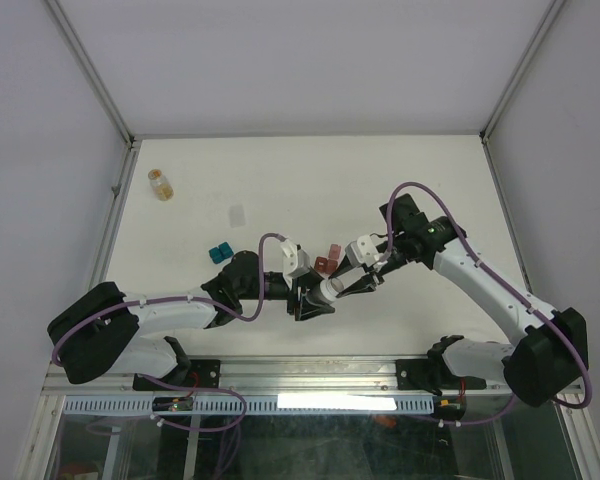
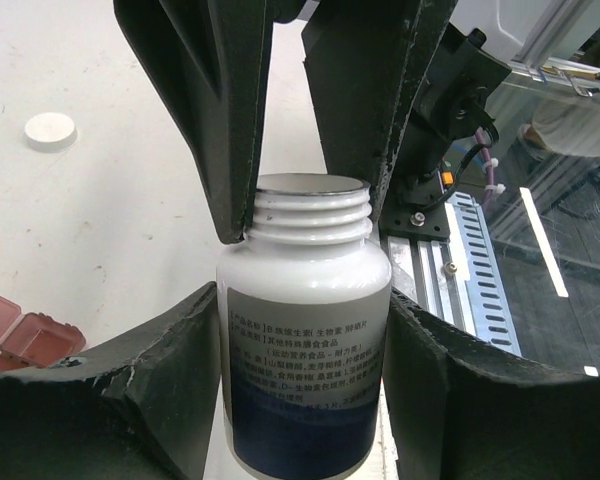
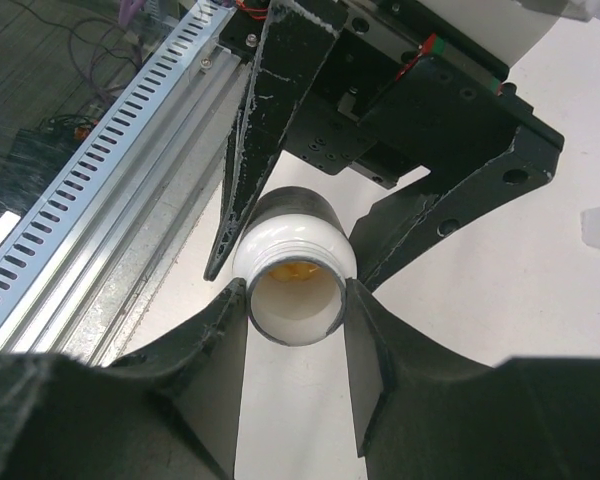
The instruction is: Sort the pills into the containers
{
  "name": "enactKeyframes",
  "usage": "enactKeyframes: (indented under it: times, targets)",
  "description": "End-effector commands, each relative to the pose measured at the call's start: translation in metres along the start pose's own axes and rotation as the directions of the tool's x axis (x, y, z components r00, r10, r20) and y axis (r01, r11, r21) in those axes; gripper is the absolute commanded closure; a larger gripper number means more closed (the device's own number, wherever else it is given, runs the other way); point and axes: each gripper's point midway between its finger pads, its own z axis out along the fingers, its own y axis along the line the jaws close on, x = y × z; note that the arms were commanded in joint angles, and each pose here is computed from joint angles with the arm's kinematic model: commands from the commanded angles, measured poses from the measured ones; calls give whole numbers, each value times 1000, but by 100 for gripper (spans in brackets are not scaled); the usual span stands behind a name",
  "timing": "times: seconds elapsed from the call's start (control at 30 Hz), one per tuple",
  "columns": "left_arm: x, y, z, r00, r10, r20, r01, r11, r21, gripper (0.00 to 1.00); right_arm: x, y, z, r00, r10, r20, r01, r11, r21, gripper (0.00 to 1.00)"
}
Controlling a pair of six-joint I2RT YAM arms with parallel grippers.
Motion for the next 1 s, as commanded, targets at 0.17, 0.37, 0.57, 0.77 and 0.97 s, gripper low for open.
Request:
enactKeyframes:
  times: [0.17, 0.37, 0.57, 0.77, 0.97]
  targets:
    - [-26, -2, 0, 996, 28, 88, -28, 1000, 6, 52, -15, -1, -2, 997, -55, 48, 55, 998, 15, 87]
    - [-20, -5, 3, 998, 19, 60, -21, 999, 37, 95, -16, -1, -2, 998, -41, 49, 40, 999, 15, 68]
    - [-26, 4, -8, 996, 31, 88, -27, 999, -45, 100, -36, -18, -35, 993, 59, 104, -73, 988, 139, 5]
    - [-95, 25, -55, 939, -24, 343, 71, 990, -125, 100, -36, -63, -103, 969, 190, 155, -240, 862, 446, 3]
    - [-203, 17, -81, 852, 64, 520, -38, 997, -62, 100, -16, -85, -135, 927, 303, 222, -375, 715, 590, 3]
